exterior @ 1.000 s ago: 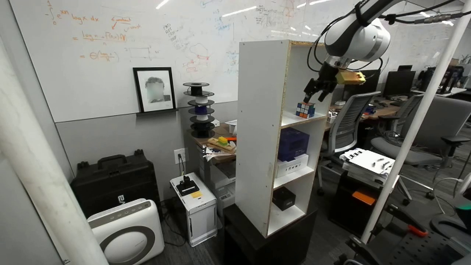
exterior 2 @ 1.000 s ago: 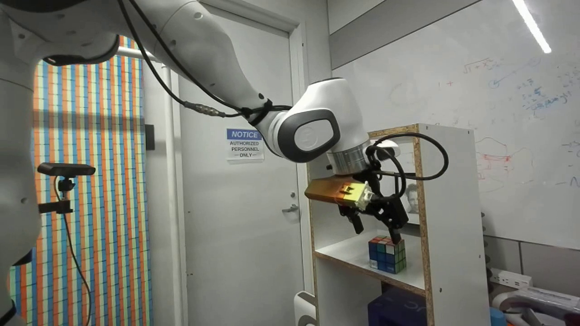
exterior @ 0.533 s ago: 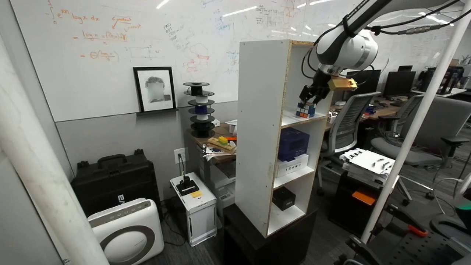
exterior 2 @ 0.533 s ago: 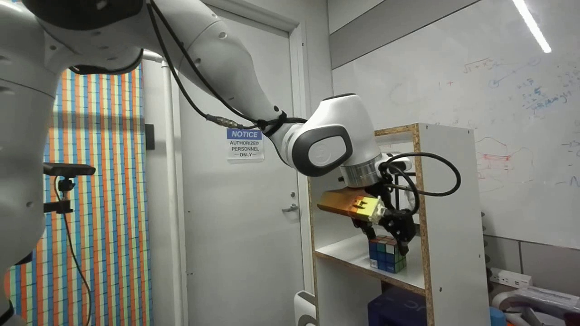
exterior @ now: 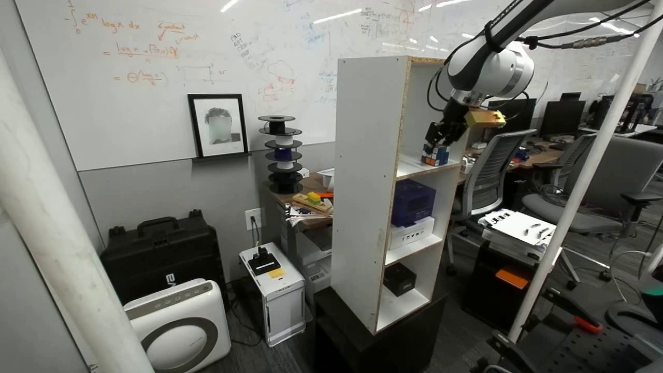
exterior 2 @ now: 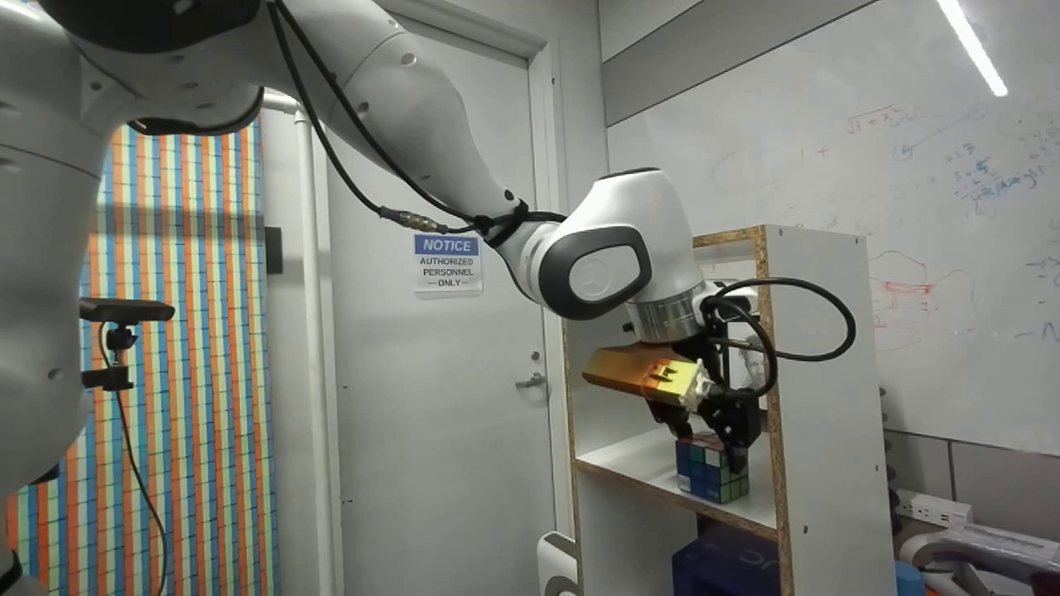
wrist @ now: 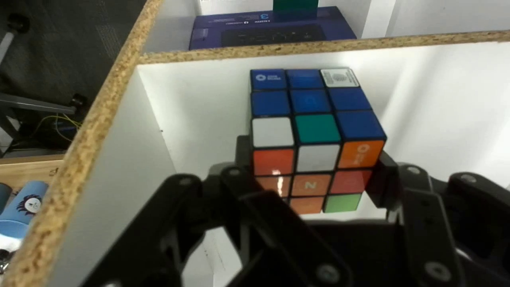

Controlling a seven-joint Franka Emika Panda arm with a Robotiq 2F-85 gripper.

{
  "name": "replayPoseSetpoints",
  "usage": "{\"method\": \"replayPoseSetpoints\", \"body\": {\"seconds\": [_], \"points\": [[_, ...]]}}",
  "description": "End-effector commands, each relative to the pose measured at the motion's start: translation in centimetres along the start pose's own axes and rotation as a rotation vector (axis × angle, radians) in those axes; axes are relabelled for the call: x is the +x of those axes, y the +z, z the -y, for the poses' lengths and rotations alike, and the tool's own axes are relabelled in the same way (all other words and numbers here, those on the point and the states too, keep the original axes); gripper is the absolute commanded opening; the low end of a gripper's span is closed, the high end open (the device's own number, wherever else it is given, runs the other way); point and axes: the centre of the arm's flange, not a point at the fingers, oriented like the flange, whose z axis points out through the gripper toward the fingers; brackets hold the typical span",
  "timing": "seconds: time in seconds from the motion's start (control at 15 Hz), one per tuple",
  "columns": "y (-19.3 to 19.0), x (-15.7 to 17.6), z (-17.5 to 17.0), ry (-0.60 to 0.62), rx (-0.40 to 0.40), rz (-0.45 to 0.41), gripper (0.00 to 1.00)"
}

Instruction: Put the Rubik's cube on top of the shelf.

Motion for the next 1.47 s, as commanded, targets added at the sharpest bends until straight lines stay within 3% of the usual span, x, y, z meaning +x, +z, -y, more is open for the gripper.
{"method": "replayPoseSetpoints", "body": {"seconds": [0.0,0.4,0.67,1.13,1.4], "points": [[-4.9,-1.4,0.3,-0.005,0.013,0.044,0.38],[-13.5,-5.5,1.7,-0.009,0.045,0.170,0.38],[-20.1,-6.0,2.6,0.005,0.016,0.146,0.38],[-26.8,-1.2,4.2,0.101,-0.006,-0.142,0.38],[-30.0,2.5,5.8,0.164,-0.007,-0.145,0.38]]}}
